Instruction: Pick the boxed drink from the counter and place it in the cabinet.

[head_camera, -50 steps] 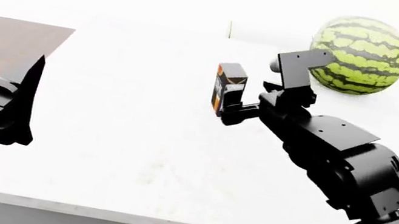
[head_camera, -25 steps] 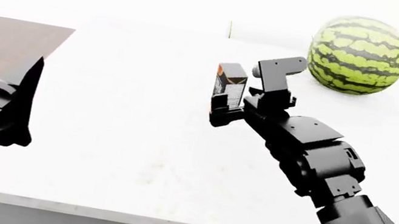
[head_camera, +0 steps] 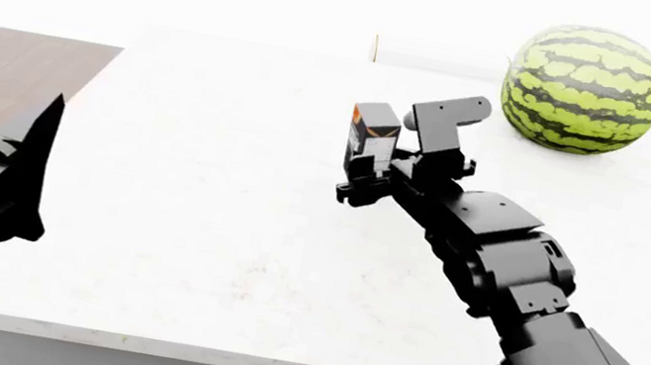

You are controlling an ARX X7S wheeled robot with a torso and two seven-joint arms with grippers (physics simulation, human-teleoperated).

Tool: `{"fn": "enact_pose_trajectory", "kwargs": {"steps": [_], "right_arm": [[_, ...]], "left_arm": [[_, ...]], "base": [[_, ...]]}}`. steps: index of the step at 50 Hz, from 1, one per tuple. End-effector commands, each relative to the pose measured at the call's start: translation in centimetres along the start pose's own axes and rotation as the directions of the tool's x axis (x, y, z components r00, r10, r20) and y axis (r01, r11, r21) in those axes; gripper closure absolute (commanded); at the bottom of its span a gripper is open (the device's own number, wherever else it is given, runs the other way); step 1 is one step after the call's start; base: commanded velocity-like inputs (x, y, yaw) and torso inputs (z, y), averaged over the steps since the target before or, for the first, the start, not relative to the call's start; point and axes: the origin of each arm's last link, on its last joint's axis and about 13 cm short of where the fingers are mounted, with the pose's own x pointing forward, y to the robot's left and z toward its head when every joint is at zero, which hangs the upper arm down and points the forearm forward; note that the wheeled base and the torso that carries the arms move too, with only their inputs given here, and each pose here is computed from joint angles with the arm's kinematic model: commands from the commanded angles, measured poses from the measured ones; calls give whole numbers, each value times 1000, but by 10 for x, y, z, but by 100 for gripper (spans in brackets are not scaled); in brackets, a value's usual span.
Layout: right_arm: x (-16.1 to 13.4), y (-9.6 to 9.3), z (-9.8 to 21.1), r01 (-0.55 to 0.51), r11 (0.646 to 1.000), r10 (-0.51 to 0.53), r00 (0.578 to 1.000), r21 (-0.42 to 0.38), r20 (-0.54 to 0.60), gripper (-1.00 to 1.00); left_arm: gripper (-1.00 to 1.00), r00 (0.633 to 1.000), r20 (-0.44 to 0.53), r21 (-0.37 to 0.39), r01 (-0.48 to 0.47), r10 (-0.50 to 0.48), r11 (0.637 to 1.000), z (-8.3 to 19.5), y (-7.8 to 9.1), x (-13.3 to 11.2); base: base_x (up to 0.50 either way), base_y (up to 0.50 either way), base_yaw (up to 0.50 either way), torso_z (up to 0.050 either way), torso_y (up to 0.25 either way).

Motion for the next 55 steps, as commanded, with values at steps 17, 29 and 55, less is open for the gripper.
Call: {"fn": "enact_pose_trajectory", "kwargs": {"steps": [17,29,55], "right_arm": [[-140,19,75,121,984,-95,977,-128,190,100],[-180,35,83,133,977,-90,965,-165,248,100],[-202,41,85,161,974,-104,942,-156,319,100]], "left_arm": [[-100,1000,-2,-18,-6,6,1000,-5,2,5],[-100,1000,0,-21,1,-1,1000,-4,0,8],[-100,1000,7,-30,5,-5,1000,-5,0,10]], "base": [[0,0,0,0,1],[0,0,0,0,1],[323,-4,0,0,0]]}}
